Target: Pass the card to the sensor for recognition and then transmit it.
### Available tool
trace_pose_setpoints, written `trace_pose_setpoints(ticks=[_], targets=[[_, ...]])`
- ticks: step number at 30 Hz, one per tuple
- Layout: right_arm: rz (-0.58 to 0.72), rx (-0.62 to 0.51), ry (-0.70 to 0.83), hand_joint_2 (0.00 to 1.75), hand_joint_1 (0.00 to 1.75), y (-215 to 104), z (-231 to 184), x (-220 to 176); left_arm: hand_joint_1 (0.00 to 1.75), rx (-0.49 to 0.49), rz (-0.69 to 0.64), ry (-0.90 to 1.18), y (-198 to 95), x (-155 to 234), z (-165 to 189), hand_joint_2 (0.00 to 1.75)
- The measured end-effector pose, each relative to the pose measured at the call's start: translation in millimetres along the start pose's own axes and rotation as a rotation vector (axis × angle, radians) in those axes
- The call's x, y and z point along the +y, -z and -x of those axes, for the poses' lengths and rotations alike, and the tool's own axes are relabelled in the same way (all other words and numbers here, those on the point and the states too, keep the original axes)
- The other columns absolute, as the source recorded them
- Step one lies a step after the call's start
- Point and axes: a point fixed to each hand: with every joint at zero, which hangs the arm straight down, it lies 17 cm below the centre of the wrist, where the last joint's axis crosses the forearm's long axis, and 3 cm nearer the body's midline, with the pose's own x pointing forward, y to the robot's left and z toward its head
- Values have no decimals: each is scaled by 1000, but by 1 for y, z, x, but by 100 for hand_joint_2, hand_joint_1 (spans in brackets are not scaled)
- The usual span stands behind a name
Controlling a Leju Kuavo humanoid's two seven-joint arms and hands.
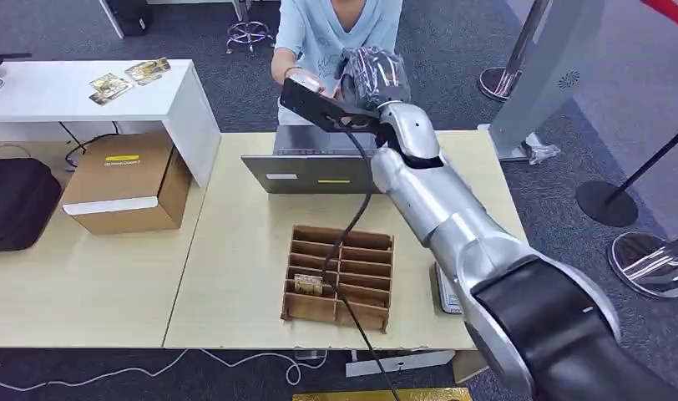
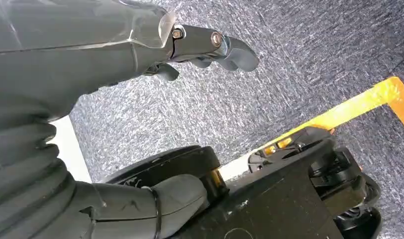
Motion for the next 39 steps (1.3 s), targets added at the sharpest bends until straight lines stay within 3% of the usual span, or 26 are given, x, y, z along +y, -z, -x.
trace_pose_setpoints(ticks=[1,2,10,11,12,26,32,39], targets=[[-5,6,-1,175,164,0,2,2,0,0,0,-2,0,0,0,175],[-13,14,-6,175,134,-1,4,4,0,1,-2,-4,0,0,0,175],[-76,34,-25,175,134,-5,13,21,0,8,-4,-14,0,0,1,175],[-78,36,-26,175,5,-5,14,22,0,8,-4,-15,0,0,1,175],[-80,37,-27,175,0,-5,15,23,0,8,-4,-15,0,0,1,175],[-37,34,12,175,0,-3,17,15,0,16,-4,-14,0,-1,1,175],[258,-9,179,175,0,-1,25,-43,0,21,-5,-8,0,0,2,175],[463,27,353,175,0,-13,90,-88,0,25,-10,17,0,1,2,175]])
